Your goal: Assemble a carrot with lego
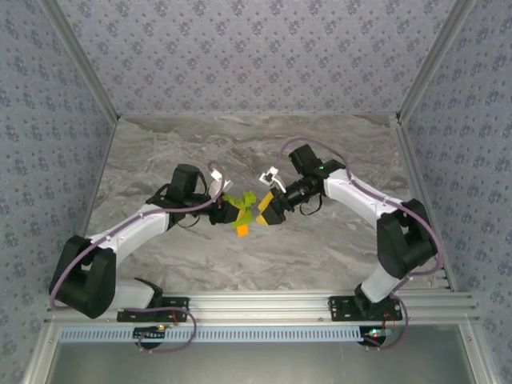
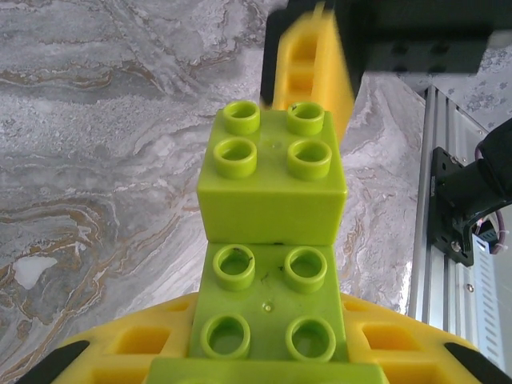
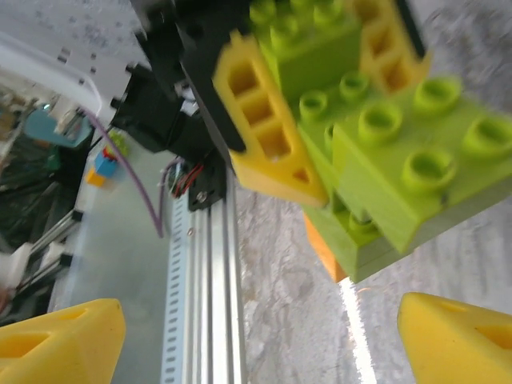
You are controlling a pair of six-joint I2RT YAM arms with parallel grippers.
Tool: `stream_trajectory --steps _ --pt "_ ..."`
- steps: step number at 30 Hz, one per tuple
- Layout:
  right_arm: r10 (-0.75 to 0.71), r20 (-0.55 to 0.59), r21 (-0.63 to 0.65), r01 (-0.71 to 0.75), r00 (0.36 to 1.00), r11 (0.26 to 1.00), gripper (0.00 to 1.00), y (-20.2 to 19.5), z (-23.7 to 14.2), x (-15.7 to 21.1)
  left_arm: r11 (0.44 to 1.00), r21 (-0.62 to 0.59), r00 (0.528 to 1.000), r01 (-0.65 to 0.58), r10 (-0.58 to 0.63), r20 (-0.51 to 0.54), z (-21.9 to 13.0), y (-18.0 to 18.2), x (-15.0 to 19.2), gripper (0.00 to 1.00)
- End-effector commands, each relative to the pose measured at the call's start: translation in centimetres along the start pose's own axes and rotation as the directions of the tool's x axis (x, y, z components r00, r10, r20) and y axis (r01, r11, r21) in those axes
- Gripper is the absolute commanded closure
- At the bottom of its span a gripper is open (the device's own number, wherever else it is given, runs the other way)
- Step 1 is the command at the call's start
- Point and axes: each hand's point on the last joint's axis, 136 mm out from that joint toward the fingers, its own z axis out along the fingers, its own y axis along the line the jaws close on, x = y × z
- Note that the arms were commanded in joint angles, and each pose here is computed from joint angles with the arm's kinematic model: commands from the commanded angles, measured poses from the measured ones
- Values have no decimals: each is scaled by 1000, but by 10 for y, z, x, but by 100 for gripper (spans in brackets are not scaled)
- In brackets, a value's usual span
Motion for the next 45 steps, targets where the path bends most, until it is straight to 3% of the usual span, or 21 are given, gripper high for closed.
stream_trajectory --steps 1,4,9,13,16,21,28,31,45 --pt "-18 75 140 7 997 990 10 -9 -20 -20 998 40 999 -40 38 34 2 -7 -16 81" --pt "-18 148 269 -23 989 963 10 -25 -38 -19 997 55 998 -49 47 28 8 -15 -15 79" --pt "0 236 375 -91 972 922 9 -39 -62 -6 996 20 996 -92 92 11 19 -26 -8 75" --pt "13 245 428 -120 969 896 9 -46 -67 6 987 -113 990 -116 124 67 22 -16 -12 76" --pt "3 272 458 -132 962 879 9 -48 -75 8 953 -269 983 -135 164 88 24 -1 -14 77" --pt "-3 289 471 -139 957 871 9 -50 -81 6 912 -375 970 -165 218 104 33 6 -19 77" --pt "-8 297 484 -144 955 863 9 -54 -83 10 786 -582 929 -209 346 133 28 6 -32 78" --pt "-8 310 485 -151 951 862 9 -57 -84 11 776 -611 919 -156 340 197 24 11 -33 79" --pt "4 317 482 -165 948 861 9 -65 -81 19 787 -614 931 -62 268 249 46 31 -18 78"
